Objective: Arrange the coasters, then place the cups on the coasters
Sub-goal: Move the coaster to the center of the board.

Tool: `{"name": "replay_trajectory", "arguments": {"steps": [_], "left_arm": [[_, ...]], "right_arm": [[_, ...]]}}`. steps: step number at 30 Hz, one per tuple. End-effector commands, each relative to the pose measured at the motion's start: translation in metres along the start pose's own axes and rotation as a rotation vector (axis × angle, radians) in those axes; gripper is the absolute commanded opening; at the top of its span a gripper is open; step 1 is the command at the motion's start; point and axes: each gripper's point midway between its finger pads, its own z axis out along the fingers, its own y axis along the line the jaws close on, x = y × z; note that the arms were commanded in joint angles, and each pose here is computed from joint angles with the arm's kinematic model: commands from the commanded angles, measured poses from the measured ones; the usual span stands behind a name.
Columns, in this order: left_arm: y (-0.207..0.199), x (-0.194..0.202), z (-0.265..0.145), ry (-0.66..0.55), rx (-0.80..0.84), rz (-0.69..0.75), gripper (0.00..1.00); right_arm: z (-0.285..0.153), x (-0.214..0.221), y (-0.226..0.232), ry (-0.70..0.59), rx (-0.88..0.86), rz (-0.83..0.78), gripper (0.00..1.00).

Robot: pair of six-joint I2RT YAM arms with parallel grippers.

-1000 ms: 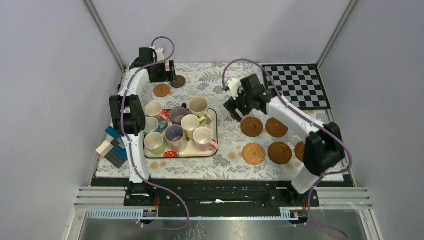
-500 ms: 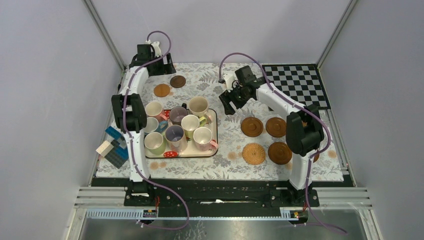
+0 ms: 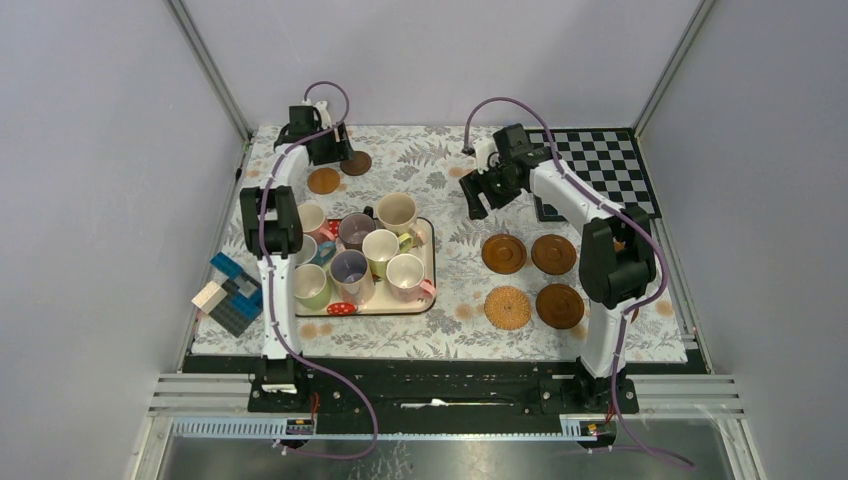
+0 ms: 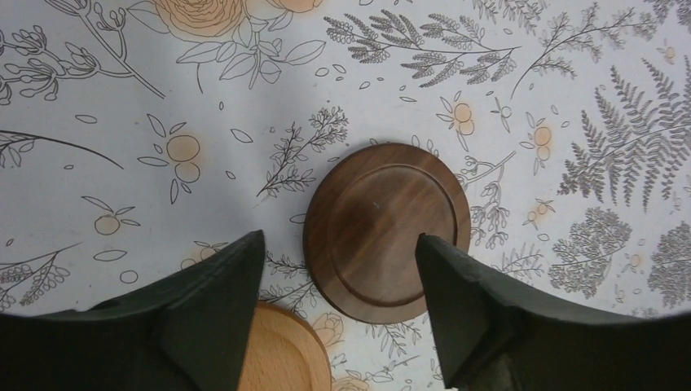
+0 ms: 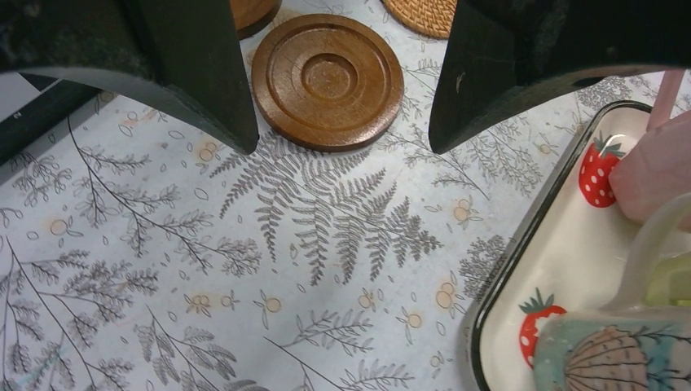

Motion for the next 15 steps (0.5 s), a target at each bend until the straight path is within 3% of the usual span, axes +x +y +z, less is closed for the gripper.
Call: {"name": "replay_trajectory", "arguments": {"steps": [1, 8, 15], "left_arm": [[-0.031, -0.026, 0.001, -0.078, 0.064, 0.066, 0.65], [-0.069, 0.011, 0.017, 0.024, 0.135, 0.093, 0.51], [-0.133, 0.067, 0.014, 0.165, 0.262, 0.185, 0.48]], "right_arm": [[-0.026, -0.017, -0.009, -0.046, 0.04, -0.001, 0.84], [-0.031, -0.015, -0.02, -0.043, 0.057, 0.007, 0.84], [-0.032, -0.014, -0.027, -0.044, 0.06, 0.023, 0.83]]}}
